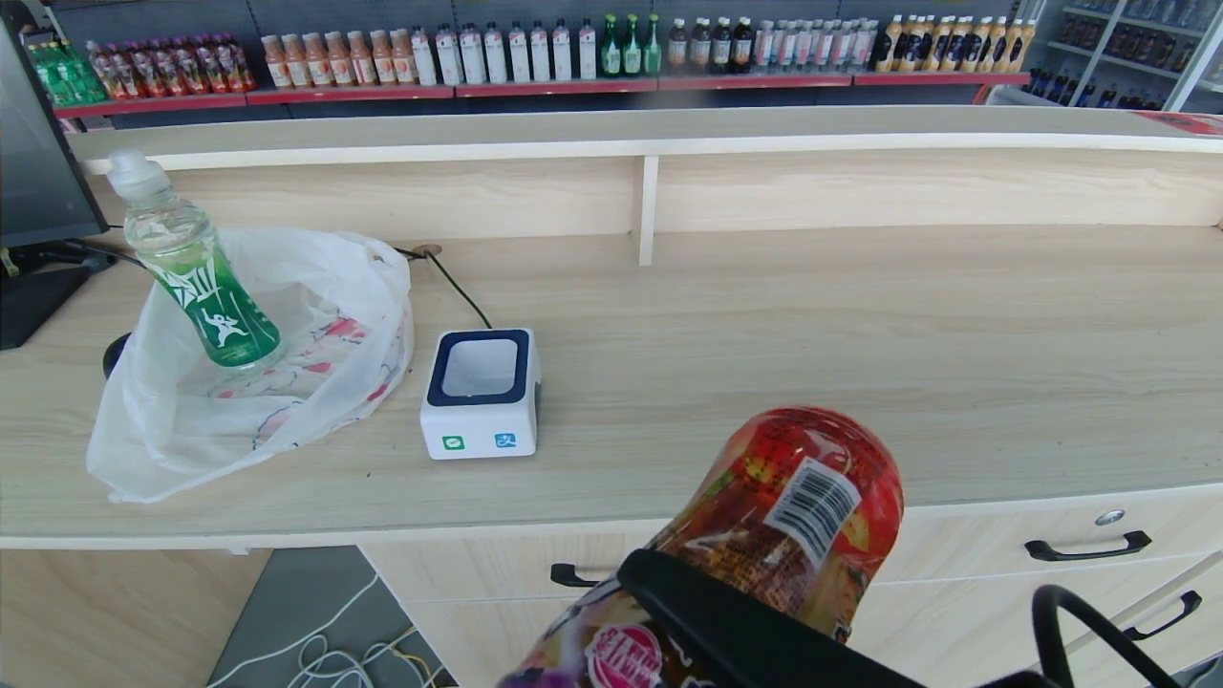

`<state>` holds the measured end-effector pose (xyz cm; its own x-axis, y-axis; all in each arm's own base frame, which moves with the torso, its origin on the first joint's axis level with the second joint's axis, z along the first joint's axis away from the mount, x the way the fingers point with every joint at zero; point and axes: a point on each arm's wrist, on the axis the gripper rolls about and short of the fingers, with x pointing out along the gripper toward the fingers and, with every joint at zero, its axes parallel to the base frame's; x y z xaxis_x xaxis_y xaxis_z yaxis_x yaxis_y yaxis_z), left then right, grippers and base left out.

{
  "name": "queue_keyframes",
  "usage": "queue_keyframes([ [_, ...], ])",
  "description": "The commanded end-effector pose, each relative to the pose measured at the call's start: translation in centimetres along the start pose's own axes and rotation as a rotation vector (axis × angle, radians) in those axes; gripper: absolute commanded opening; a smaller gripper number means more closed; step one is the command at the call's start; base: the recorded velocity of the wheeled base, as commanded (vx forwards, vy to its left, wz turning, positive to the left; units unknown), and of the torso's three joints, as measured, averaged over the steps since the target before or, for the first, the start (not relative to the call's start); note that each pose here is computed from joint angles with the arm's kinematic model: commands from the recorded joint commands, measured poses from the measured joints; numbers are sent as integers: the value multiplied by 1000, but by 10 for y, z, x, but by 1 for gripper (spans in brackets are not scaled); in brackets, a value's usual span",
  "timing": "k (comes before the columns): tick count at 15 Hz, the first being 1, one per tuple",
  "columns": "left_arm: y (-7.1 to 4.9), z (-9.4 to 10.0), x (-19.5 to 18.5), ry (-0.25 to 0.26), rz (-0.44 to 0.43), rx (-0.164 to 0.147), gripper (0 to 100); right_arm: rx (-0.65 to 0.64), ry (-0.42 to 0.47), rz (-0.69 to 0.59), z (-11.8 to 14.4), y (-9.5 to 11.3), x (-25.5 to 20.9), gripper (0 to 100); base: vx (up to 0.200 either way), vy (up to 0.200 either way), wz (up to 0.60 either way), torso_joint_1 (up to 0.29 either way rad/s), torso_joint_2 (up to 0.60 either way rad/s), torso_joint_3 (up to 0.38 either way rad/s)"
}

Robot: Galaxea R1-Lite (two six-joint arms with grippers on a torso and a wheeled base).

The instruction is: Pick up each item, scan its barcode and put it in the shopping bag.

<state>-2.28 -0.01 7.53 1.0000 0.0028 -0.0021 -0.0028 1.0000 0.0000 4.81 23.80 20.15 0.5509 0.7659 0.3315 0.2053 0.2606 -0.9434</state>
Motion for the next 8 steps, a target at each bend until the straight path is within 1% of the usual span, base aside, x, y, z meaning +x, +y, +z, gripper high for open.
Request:
queue_keyframes([
  [1, 0, 0, 0, -1, 0, 0, 100, 60, 0, 1, 0, 0, 0, 0, 0, 0, 0, 0, 0, 0],
  [3, 0, 0, 0, -1, 0, 0, 100, 142, -1, 7, 0, 1, -2, 0, 0, 0, 0, 0, 0, 0],
  [5, 0, 0, 0, -1, 0, 0, 100, 293, -2, 3, 0, 1, -1, 0, 0, 0, 0, 0, 0, 0],
  [6, 0, 0, 0, -1, 0, 0, 100, 390, -2, -1, 1, 0, 1, 0, 0, 0, 0, 0, 0, 0],
  [7, 0, 0, 0, -1, 0, 0, 100, 490, -8, -19, 3, -3, 7, 0, 0, 0, 0, 0, 0, 0],
  [8, 0, 0, 0, -1, -1, 0, 100, 556, -11, -33, 4, -5, 9, 0, 0, 0, 0, 0, 0, 0],
])
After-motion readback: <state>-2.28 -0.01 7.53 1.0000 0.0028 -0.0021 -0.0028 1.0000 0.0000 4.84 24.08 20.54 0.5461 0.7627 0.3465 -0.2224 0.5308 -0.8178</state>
